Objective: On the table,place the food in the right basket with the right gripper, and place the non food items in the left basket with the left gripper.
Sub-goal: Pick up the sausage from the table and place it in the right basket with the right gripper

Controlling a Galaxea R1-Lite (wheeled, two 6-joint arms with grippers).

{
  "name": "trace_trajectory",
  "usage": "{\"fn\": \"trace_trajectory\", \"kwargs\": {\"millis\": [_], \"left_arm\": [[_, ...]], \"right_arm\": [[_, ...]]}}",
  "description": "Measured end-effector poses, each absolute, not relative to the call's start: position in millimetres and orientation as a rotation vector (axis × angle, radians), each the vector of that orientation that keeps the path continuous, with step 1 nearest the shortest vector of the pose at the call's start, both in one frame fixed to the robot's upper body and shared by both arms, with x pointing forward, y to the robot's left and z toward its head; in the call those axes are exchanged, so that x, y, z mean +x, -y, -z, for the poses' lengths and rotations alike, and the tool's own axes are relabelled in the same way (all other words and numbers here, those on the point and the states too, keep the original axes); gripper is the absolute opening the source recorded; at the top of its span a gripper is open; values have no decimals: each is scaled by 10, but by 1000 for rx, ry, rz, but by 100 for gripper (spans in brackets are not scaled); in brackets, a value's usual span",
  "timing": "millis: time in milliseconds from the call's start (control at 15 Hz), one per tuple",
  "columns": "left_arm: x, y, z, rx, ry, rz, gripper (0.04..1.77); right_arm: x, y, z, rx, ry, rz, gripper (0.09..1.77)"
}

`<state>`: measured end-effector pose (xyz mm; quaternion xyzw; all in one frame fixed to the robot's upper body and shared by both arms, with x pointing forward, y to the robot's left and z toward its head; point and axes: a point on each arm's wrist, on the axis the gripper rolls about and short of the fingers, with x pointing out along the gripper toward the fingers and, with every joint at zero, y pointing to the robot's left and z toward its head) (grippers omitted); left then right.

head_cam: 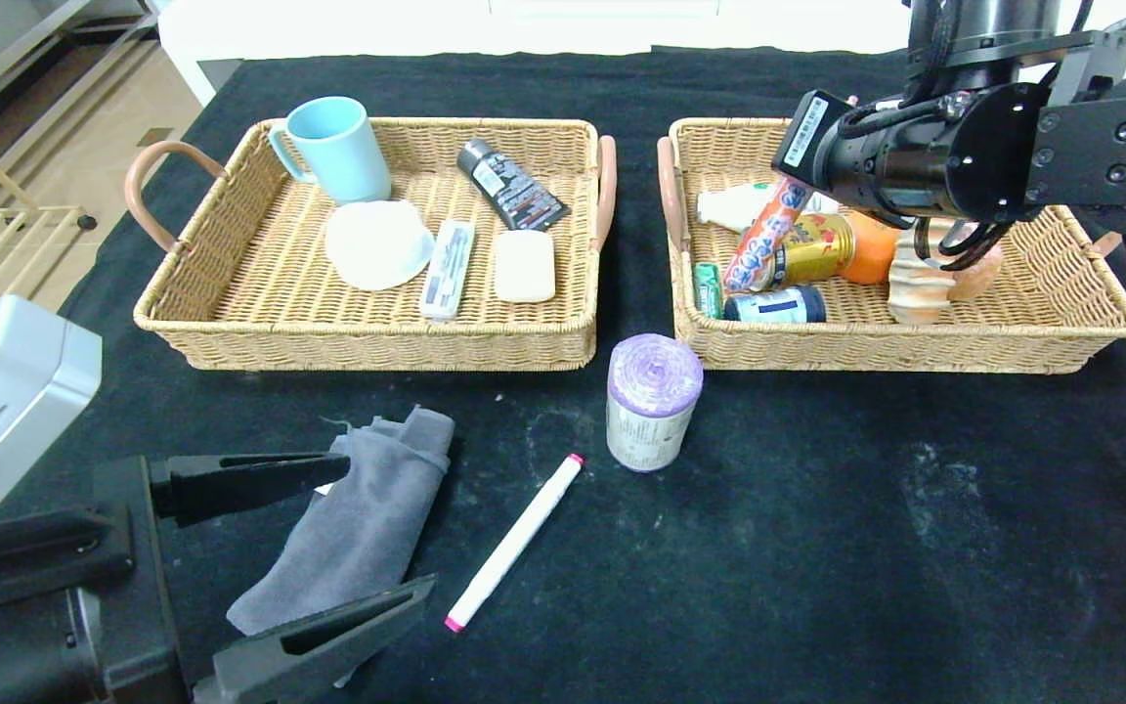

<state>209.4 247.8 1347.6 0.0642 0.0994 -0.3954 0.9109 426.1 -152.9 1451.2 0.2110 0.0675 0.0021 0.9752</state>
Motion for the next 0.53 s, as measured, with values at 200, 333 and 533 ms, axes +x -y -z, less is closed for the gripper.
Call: {"fn": "trace_trajectory", "kwargs": {"millis": [200,333,533], "left_arm": [[2093,-2478,-13475,133,-205,815,172],[2092,-2479,-13477,134,-204,815,172],[2089,-2482,-13481,133,-201,814,172]], "right_arm": [[4246,1509,-14510,417,-140,-10,102],[4231,1497,-14515,415,-142,-15,118],[4207,1502,-14528,413,-143,-17,135]]}}
